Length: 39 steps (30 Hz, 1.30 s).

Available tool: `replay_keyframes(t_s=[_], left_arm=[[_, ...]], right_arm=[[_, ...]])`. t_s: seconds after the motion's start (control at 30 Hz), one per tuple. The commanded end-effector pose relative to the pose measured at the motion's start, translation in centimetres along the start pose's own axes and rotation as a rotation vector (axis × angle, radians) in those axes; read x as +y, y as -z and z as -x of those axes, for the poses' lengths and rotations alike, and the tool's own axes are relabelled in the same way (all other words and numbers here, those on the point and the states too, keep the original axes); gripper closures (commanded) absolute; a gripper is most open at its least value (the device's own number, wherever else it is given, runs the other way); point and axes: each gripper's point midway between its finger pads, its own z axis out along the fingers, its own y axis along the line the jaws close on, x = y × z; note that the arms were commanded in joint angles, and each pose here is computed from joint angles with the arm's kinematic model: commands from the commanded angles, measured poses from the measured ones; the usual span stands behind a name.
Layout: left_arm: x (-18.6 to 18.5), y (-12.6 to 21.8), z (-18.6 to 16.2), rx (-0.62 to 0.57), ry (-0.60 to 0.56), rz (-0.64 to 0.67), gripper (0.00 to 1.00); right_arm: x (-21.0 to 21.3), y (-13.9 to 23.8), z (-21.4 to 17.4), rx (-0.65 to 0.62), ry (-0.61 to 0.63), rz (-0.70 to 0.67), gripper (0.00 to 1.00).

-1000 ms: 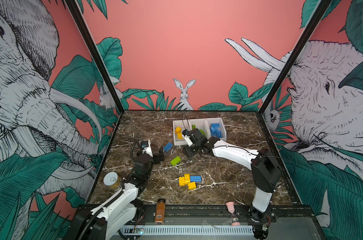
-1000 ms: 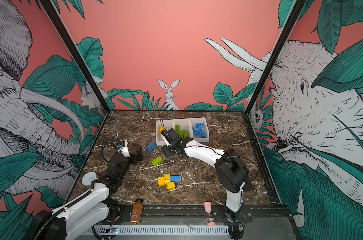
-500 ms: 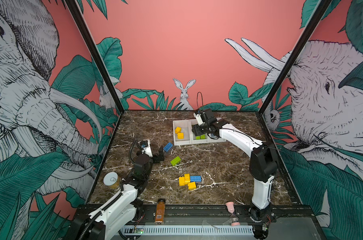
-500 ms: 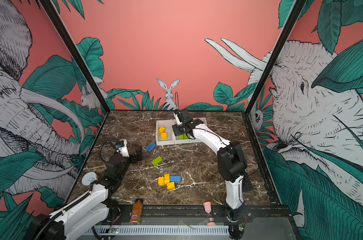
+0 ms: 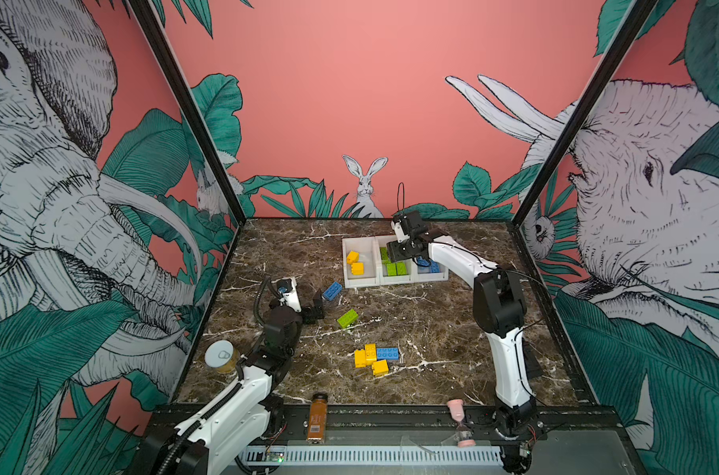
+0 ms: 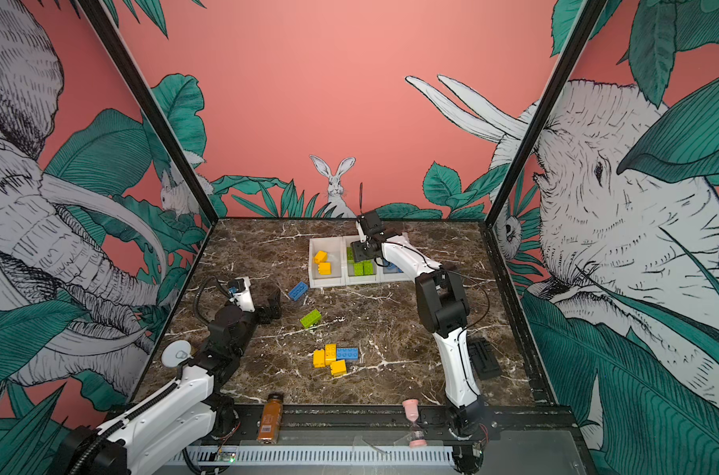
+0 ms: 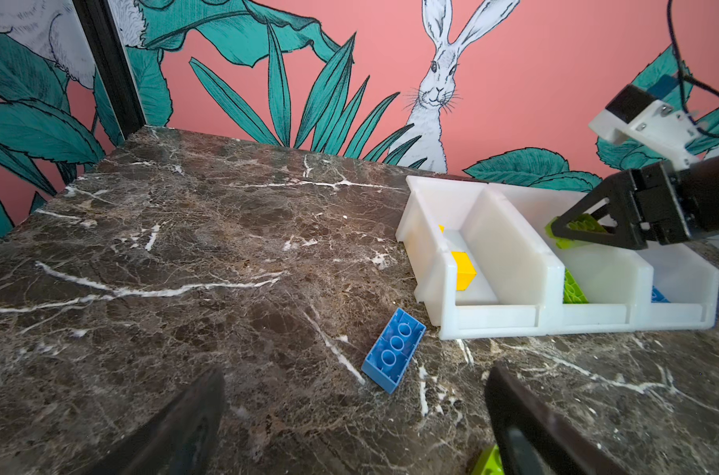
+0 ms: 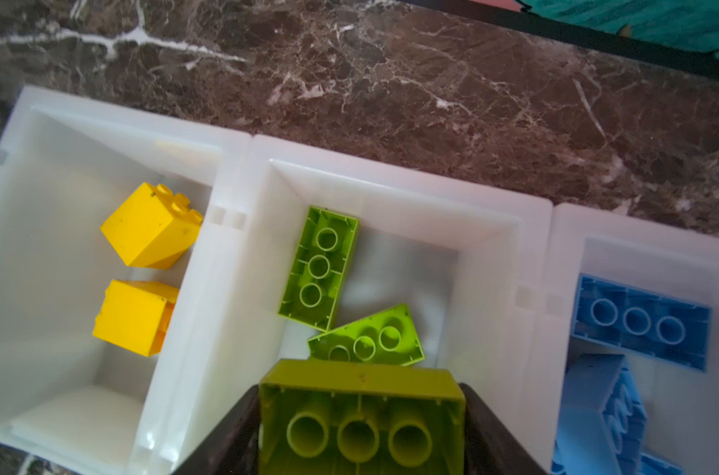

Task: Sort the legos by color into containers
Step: 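Carry the lime-green brick into the middle compartment and release it, then move the right gripper to the last loose lime-green brick and grasp it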

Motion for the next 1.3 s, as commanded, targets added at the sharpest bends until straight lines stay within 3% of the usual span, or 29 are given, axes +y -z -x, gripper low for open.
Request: replay_keyframes(t_s=[0.0,0.2,0.33,0.47,0.7,1.27], left_arm=[[0.2,0.2,-0.1,-0.006,0.015,0.001,0.01],[0.2,0.3,0.1,-0.012,0.016,0.003,0.01],[0.6,0.6,0.5,-0.035,0.017,0.015,0.01],[1.4,1.5,0.7,-0.085,0.048,0.04,0.01],[2.5,2.0,0.8,-0.092,0.059,0.093,0.01],[2.4,1.2,0.3,-0.059,0.06,0.082,0.01]], right_arm=[[0.4,1.2,1.4,-0.032,-0.001,0.01,0.2],[1.9,4.6,1.5,-0.071,0.023,0.045,0.14],[6.8,7.8,-0.2,-0.119,0.073,0.096,0.13],[12.3,8.7,-4.0,-0.114,0.099,0.129,0.13],[19.8,7.0,-9.4,-0.06,0.225,0.176,0.12],[23.3,2.3,-13.9,0.083,0.347,0.234,0.09]])
